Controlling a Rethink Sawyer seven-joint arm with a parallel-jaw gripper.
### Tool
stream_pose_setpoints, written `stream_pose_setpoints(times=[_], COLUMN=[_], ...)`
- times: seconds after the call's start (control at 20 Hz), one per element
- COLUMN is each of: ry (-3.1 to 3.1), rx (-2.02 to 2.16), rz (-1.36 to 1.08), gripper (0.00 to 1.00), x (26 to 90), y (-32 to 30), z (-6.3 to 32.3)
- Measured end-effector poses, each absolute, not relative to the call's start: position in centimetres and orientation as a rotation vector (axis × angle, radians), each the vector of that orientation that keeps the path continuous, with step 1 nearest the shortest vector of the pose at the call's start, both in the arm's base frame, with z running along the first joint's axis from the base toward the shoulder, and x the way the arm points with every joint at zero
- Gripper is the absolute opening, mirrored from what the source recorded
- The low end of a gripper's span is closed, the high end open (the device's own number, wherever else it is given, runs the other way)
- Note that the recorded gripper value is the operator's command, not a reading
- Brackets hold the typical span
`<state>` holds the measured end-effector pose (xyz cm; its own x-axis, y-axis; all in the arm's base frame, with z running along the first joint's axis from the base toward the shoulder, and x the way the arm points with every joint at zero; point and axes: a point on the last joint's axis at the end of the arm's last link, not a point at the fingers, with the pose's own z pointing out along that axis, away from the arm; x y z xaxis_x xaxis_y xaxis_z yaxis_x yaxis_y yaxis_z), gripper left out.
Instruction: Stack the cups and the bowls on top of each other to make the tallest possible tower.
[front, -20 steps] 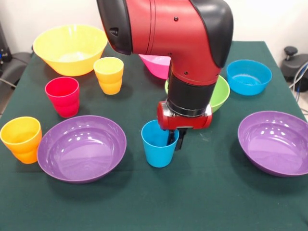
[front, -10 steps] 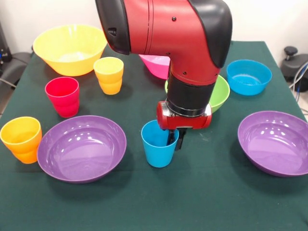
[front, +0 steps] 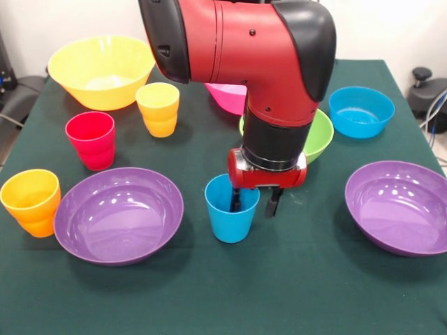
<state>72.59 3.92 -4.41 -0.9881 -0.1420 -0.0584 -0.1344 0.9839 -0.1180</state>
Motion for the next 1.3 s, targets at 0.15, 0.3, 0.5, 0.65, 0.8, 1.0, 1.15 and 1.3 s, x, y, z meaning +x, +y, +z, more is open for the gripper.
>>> stream_pose_setpoints(times=[0.15,0.3,0.5,0.65,0.8,1.0,1.15,1.3], ry=[3.063,3.064,3.063,3.063,3.064,3.06,3.064,3.079], rx=[-0.213,-0.213,-0.214,-0.213,-0.213,-0.213,-0.209,-0.192], rz=[-0.174,-0.174,-0.174,-0.175,-0.176,-0.178,-0.178,-0.169], gripper=[1.0,1.0,1.0,1.0,1.0,1.0,1.0,1.0], x=[72.6,72.6,72.6,72.6,72.6,72.7,72.7,72.6], y=[4.0,4.0,4.0,4.0,3.9,3.9,3.9,4.0], z=[-4.4,-4.4,-4.4,-4.4,-4.4,-4.1,-3.6,-2.2])
